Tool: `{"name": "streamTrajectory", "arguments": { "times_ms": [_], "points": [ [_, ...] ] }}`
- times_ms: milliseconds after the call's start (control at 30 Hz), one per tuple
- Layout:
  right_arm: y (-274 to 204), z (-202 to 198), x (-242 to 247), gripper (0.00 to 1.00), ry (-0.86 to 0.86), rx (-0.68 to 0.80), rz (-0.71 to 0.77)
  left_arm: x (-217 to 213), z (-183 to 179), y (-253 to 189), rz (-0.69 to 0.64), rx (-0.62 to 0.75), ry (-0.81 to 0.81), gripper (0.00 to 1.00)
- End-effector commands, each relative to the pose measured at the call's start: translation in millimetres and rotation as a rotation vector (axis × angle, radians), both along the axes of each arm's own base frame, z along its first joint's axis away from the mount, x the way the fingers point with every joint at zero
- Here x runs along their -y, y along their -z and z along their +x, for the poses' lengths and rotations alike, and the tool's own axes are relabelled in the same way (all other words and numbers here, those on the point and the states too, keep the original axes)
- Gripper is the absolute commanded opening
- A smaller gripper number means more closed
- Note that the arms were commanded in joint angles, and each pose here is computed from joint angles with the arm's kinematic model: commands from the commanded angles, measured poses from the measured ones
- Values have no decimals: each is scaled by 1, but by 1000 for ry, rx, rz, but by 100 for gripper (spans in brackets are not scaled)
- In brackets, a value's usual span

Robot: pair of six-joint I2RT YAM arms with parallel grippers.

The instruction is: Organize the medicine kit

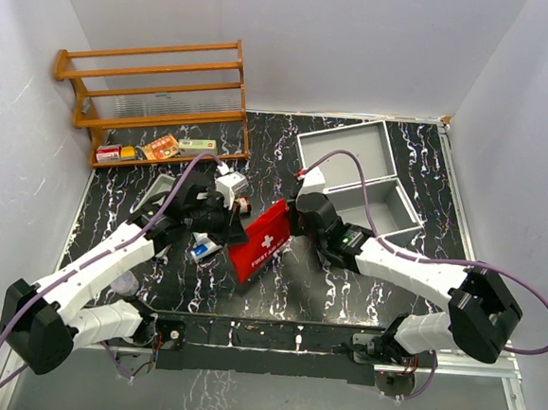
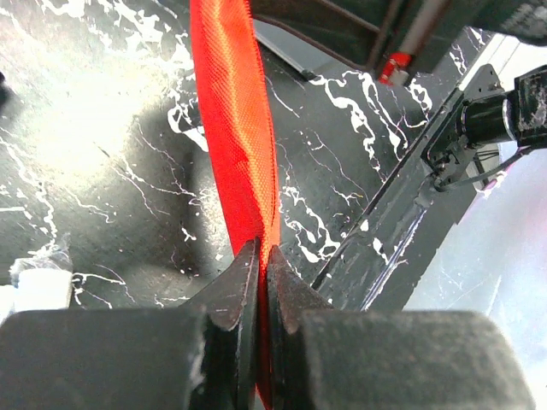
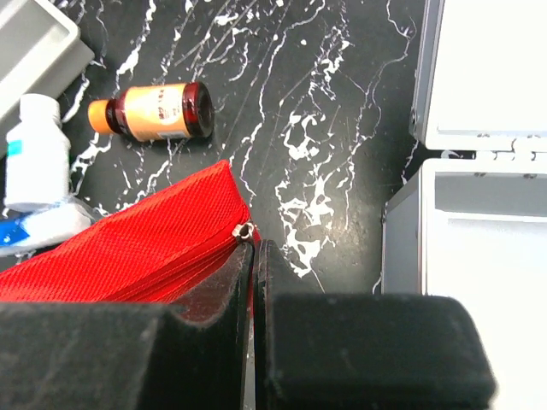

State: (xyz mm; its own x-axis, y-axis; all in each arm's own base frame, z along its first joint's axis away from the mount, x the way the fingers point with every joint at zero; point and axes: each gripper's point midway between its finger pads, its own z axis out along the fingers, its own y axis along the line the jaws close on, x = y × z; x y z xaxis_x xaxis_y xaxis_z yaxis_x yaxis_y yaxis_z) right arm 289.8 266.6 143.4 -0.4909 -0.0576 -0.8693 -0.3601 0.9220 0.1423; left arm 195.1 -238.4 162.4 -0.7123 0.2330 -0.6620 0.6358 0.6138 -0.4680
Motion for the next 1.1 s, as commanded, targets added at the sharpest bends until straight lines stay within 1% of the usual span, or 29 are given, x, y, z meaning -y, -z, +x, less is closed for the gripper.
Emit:
{"name": "streamTrajectory", "arguments": {
  "times_ms": [0,100,167,200,267,300,333,400,467,533,633,767,833,933,1067],
  "points": [
    [-30,25,8,0,54,51,64,-5,-17,-23,-38,82,90,0],
    [-42,18,-4,0,-57,76,109,-8,-18,-32,-40,145,121,0],
    [-57,7,-16,0,-177,78,165,-9,-18,-42,-46,205,140,0],
    [-67,2,-20,3,-229,85,194,-10,-17,-47,-47,243,151,0],
    [-87,-7,-24,19,-307,107,240,-13,-15,-59,-41,329,173,0],
    [-92,-10,-23,30,-331,105,246,-14,-15,-65,-38,376,196,0],
    [-97,-13,-22,39,-352,110,248,-15,-16,-70,-34,425,228,0],
    [-105,-19,-18,54,-400,118,243,-17,-18,-83,-35,524,269,0],
    [-114,-23,-11,64,-454,149,233,-20,-20,-99,-34,606,298,0],
    [-128,-33,-8,73,-526,195,237,-21,-23,-112,-36,657,327,0],
    [-151,-46,0,84,-583,296,227,-22,-29,-132,-49,710,361,0],
    [-182,-64,6,90,-655,400,225,-21,-43,-157,-93,772,421,0],
    [-195,-74,6,91,-701,432,233,-22,-52,-170,-122,806,446,0],
    [-210,-91,3,91,-786,454,256,-21,-63,-188,-168,866,482,0],
    [-217,-118,-4,86,-932,446,291,-19,-67,-203,-208,901,487,0]
  ]
}}
